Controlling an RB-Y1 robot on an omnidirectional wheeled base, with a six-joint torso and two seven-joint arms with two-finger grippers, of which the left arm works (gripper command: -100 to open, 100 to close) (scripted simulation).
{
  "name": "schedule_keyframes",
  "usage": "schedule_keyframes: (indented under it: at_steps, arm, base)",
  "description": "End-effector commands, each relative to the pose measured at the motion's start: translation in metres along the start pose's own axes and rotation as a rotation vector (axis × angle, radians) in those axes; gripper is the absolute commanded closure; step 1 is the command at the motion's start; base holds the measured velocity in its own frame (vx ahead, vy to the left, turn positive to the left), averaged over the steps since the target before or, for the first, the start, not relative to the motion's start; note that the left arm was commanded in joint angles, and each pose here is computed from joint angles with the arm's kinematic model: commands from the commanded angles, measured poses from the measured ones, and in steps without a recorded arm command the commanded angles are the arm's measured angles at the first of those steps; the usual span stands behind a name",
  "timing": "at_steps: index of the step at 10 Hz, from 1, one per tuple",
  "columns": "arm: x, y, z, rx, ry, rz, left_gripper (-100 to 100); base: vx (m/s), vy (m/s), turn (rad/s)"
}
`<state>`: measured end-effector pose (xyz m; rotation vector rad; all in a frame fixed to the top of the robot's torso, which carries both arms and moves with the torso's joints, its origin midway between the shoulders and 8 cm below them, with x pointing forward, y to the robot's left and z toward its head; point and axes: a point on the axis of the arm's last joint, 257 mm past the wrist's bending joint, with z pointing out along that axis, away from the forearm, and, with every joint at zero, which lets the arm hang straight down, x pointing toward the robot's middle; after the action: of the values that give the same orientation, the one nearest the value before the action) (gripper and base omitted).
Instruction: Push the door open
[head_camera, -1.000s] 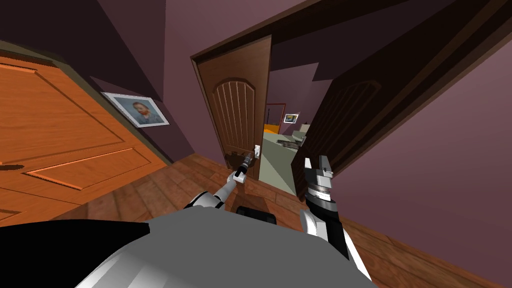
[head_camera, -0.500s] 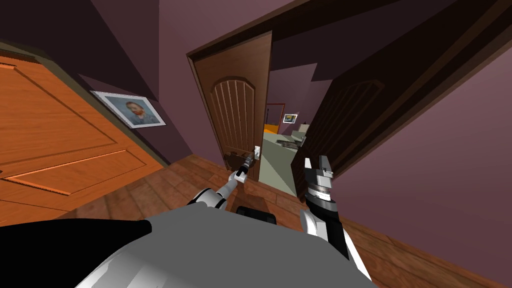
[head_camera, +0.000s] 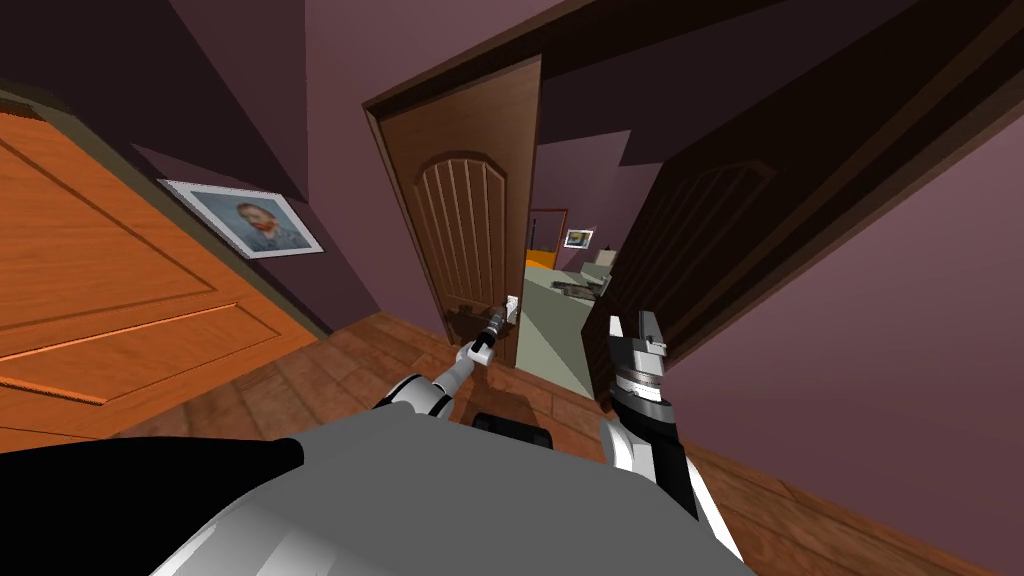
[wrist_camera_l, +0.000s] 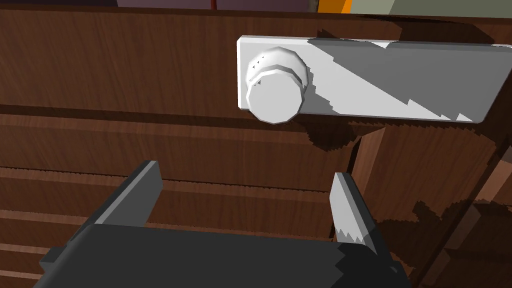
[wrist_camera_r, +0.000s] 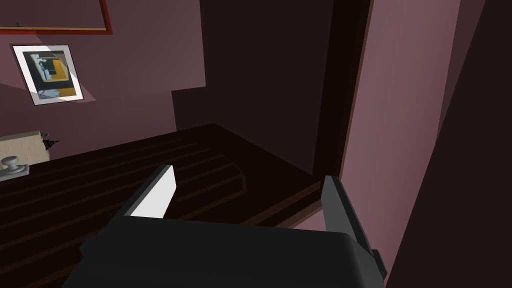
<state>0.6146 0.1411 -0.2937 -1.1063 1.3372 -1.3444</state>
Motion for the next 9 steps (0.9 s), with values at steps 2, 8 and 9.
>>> schedule_keyframes:
  at_steps: [2, 8, 9]
  arm:
    - [-0.0048, 0.0006, -0.0007, 0.0, -0.007, 0.003, -100]
    - [-0.0046, 0.002, -0.0017, -0.001, -0.012, -0.004, 100]
    - [-0.0046, 0.002, -0.0017, -0.001, -0.012, -0.004, 100]
  base:
    - [0.198, -0.026, -0.021]
    - [0.131, -0.032, -0.015]
    - [-0.025, 0.008, -0.013]
